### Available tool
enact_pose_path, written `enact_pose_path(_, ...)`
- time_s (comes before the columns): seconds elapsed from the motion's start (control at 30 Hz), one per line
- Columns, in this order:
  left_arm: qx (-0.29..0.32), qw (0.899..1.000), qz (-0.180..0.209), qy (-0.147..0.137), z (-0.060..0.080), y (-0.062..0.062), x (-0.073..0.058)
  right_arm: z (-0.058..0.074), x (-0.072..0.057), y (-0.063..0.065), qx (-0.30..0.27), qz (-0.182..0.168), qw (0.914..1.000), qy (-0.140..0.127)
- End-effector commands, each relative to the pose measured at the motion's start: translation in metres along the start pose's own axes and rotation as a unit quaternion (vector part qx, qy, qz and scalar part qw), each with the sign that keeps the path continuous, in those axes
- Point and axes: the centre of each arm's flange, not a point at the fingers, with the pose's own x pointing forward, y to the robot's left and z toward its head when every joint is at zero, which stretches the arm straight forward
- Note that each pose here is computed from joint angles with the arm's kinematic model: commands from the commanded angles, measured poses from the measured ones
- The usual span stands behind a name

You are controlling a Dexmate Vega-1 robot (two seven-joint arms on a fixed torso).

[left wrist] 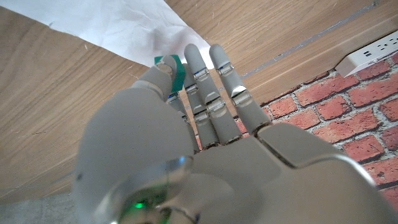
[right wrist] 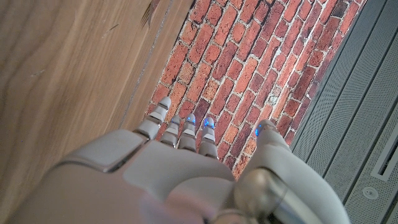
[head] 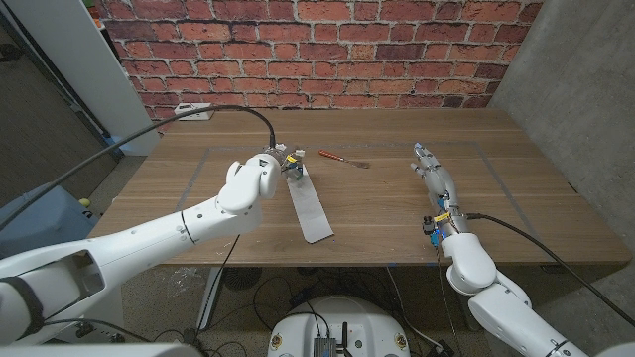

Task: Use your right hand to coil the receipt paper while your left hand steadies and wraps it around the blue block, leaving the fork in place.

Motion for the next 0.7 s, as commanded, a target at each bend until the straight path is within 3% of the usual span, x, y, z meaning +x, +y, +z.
enact_pose_path(0.03,0.012,0.999,-0.017,-0.048,0.006,0.0,-0.008,0.001,-0.013,0.003,-0.002,-0.009,0.9999,-0.007)
enact_pose_path(0.7,0.117,0.986,-0.02,-0.12,0.006,-0.006,-0.027,0.001,-0.031,0.016,-0.001,-0.024,0.9997,-0.008)
